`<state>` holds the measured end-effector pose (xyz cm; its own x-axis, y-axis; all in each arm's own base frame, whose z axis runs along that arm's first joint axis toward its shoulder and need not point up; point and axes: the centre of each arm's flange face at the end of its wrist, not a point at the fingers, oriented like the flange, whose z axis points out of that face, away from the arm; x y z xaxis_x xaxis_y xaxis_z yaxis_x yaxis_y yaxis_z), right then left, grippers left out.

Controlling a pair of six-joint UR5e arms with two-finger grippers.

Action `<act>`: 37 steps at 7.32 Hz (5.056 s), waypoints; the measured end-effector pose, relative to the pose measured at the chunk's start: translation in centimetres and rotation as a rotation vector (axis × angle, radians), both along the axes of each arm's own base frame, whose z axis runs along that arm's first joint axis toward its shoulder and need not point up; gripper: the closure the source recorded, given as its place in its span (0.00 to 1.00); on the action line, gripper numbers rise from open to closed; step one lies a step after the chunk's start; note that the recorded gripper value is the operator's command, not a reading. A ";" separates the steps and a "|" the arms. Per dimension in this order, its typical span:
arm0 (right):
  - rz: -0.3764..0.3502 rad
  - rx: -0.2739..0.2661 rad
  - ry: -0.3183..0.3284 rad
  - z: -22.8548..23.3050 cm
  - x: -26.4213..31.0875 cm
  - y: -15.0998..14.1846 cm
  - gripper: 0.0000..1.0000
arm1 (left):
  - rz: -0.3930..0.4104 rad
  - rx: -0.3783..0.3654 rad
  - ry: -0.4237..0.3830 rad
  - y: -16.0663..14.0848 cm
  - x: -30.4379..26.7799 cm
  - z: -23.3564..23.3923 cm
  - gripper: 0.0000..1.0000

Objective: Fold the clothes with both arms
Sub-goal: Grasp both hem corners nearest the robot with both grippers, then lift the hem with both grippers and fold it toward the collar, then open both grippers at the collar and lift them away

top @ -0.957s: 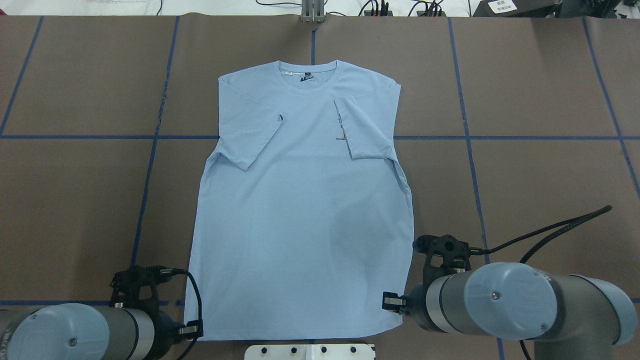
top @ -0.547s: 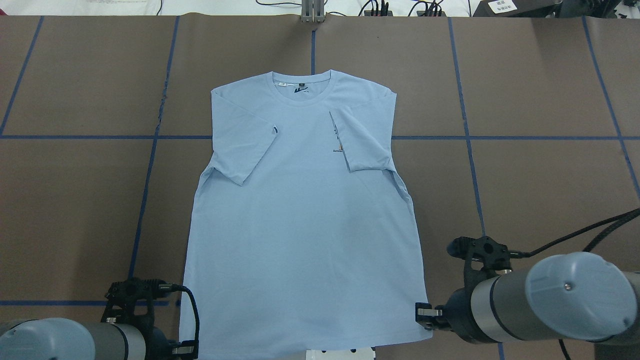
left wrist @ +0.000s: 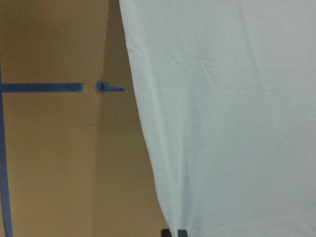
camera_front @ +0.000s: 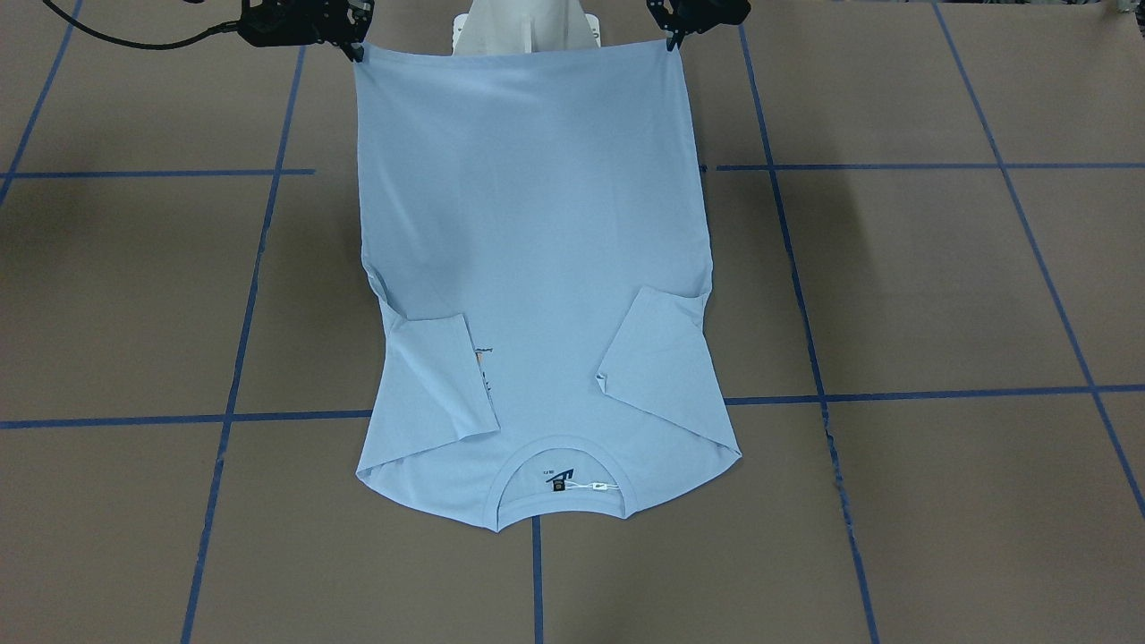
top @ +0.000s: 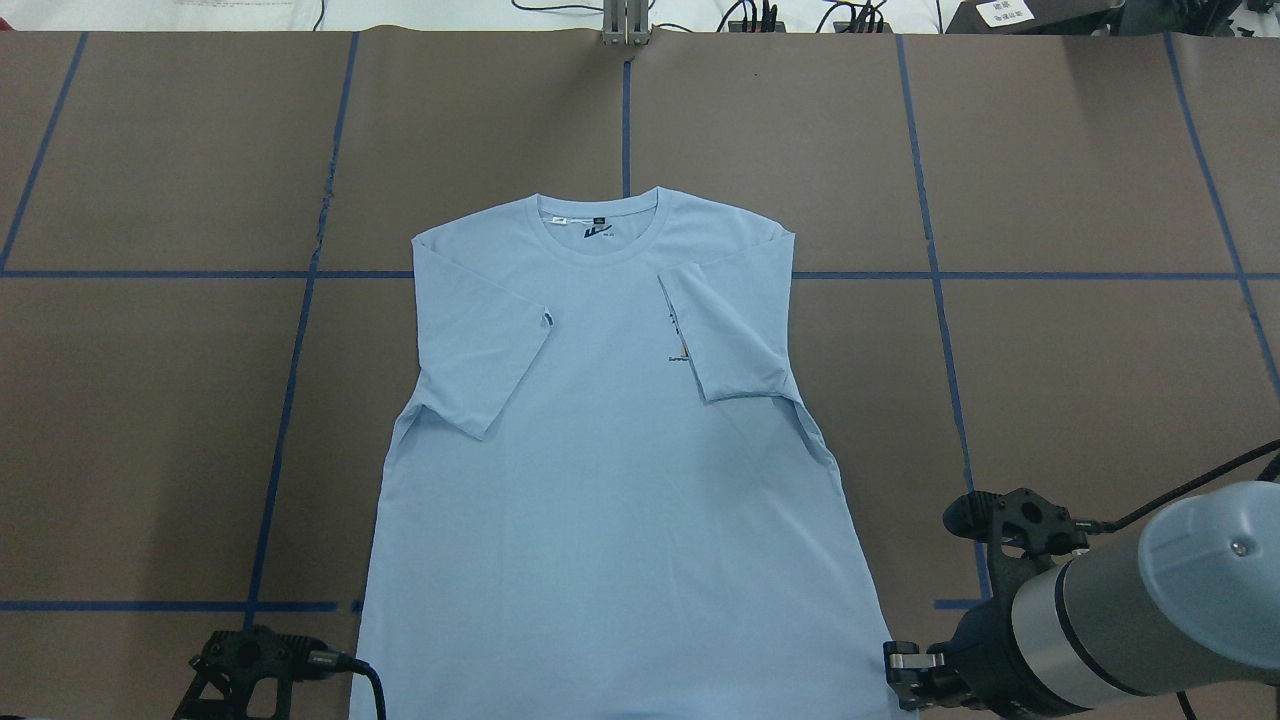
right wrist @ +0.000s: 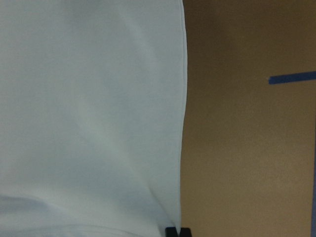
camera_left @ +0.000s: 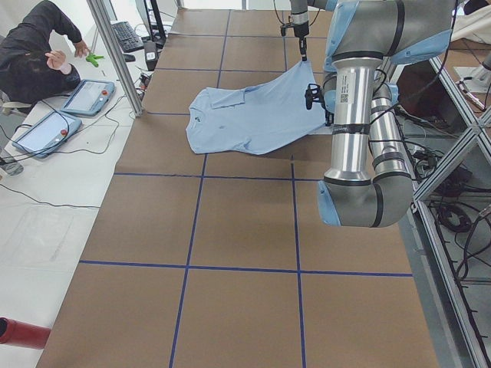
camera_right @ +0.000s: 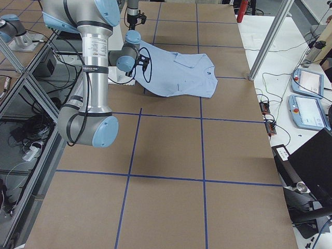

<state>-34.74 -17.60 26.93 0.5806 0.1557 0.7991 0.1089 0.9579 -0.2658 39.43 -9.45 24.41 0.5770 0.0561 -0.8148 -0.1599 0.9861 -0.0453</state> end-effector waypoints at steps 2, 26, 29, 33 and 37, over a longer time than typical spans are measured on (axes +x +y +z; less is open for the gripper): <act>-0.011 0.006 -0.006 0.2 0.3 -0.8 1.00 | 0.001 -0.003 0.011 0.0 -0.3 -0.5 1.00; 0.376 0.211 0.078 3.1 -9.7 -43.3 1.00 | -0.374 0.208 -0.181 -47.2 4.2 9.7 1.00; 0.379 0.213 0.076 3.2 -9.7 -43.4 0.00 | -0.377 0.208 -0.178 -47.3 4.2 9.4 0.31; 0.375 0.213 0.065 2.9 -9.6 -43.1 0.00 | -0.377 0.211 -0.174 -47.3 4.3 9.1 0.01; 0.315 0.256 0.021 4.3 -9.6 -32.2 0.01 | -0.395 0.230 -0.142 -46.6 2.8 6.7 0.01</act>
